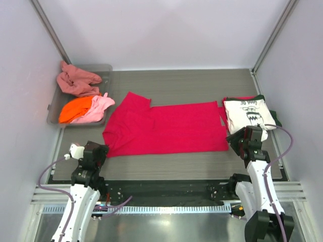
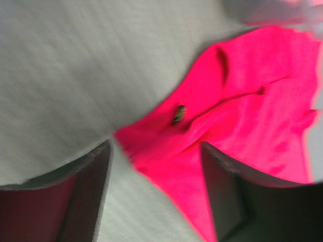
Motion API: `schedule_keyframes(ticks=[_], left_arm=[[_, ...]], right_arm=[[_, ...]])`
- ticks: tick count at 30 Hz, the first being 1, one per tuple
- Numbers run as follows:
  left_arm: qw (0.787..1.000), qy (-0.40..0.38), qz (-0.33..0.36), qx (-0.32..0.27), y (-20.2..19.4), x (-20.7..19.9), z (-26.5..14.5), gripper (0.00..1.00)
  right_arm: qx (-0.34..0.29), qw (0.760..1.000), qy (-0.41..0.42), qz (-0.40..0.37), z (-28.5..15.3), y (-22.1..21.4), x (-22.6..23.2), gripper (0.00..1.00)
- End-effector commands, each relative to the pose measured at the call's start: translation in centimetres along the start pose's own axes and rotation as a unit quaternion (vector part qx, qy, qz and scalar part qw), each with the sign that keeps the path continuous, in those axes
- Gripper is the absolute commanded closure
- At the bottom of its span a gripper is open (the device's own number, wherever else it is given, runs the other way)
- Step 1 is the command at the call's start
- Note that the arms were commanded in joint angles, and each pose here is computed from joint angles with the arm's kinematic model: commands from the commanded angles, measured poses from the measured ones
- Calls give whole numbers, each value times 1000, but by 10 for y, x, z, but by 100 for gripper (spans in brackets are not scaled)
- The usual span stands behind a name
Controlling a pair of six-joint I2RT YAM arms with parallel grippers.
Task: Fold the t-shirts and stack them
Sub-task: Fold the tshirt
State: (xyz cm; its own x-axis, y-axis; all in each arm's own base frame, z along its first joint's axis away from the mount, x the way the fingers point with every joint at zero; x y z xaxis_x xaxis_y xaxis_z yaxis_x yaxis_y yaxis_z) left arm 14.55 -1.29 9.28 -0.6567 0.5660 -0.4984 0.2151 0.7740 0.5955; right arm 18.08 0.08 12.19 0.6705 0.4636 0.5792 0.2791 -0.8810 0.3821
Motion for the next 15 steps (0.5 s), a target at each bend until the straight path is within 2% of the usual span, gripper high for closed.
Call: schedule_keyframes(ticks=[1, 3, 7, 9, 11, 13, 14, 15], left_arm=[[999, 35, 17, -7, 10, 4, -10, 22], [999, 13, 35, -14, 23, -12, -20, 20], [994, -25, 102, -3, 43, -41, -33, 19], [992, -39, 124, 3, 52, -58, -37, 20], [987, -39, 153, 8, 58, -66, -37, 19], [982, -83, 172, 12, 64, -84, -41, 17], [978, -91, 185, 25, 62, -90, -38, 15], [975, -121, 188, 24, 64, -101, -37, 2]], right_arm=[[-41, 999, -15, 2, -12, 10, -2, 43], [-49, 999, -1, -9, -18, 14, 4, 34], [-50, 997, 30, -55, -28, 32, 33, 35], [-21, 996, 41, -77, -23, 31, 42, 36], [-21, 994, 50, -92, -22, 36, 55, 37], [-14, 992, 55, -110, -17, 41, 67, 37], [-7, 991, 65, -116, -15, 41, 73, 36], [-5, 989, 78, -125, -15, 43, 82, 36]])
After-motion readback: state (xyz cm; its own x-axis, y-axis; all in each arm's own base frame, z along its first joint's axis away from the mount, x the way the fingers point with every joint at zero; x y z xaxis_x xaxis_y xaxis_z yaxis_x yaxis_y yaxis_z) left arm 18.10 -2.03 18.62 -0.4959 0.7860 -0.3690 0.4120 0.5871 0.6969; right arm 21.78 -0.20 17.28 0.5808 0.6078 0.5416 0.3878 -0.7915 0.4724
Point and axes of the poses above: each gripper's point midway between its finger pads, its own z axis out along the fingers, its own x axis along the line the jaws close on, y = z × x, the point moved 7 cm from there along -z, back along the fingers, and after that the axes turned 10 degrees about z, right-handed, at the moved point
